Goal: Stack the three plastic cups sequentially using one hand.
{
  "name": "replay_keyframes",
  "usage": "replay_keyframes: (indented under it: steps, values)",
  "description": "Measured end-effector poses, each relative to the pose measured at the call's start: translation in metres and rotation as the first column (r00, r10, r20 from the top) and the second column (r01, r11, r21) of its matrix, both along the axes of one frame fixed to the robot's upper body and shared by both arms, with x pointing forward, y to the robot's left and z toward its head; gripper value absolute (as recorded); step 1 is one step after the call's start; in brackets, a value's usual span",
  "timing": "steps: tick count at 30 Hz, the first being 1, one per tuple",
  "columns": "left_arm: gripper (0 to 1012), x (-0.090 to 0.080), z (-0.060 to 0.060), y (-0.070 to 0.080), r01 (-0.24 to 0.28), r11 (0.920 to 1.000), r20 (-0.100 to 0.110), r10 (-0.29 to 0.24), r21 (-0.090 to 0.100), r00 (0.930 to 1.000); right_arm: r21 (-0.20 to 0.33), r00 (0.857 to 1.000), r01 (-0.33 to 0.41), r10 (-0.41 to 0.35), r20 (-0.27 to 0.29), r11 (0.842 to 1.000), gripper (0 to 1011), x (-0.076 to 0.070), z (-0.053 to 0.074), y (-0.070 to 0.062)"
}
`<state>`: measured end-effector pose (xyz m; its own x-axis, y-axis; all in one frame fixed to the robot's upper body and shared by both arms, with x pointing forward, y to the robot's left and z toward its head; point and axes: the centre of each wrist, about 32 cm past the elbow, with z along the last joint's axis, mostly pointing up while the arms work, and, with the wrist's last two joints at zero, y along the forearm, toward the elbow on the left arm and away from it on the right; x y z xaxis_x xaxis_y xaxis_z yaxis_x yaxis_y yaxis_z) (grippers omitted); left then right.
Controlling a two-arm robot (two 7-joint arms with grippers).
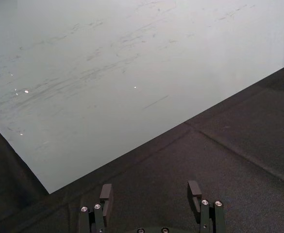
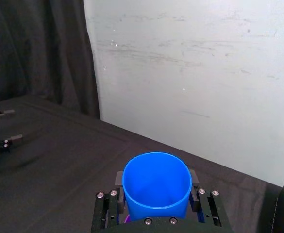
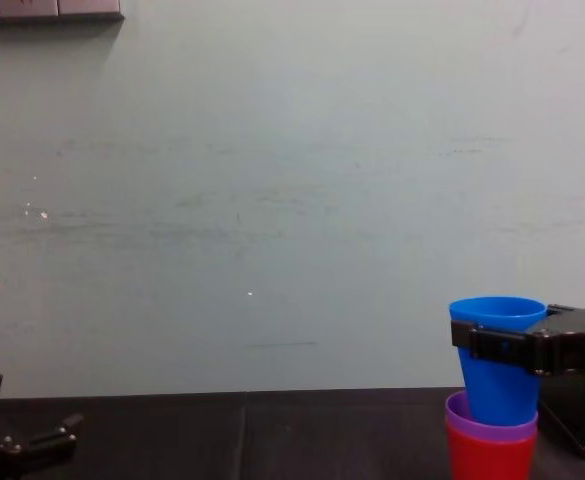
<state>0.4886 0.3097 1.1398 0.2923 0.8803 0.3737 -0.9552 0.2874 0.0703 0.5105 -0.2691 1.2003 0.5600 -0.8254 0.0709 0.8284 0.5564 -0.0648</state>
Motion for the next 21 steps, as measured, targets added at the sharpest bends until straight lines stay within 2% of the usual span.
replay_keyframes:
  steps: [8,21]
  values:
    - [1005,0.000,0.000,0.000,0.000,1.0000,0.000,0.000,0.000,1.0000,0.013,1.000,-0.005,0.005,0.012,1.000,737,0.000,-0.001,0.002]
    - [1005,0.000,0.000,0.000,0.000,1.0000,0.000,0.000,0.000,1.0000,0.045,1.000,-0.004,0.003,0.014,0.999,737,0.001,-0.016,0.002]
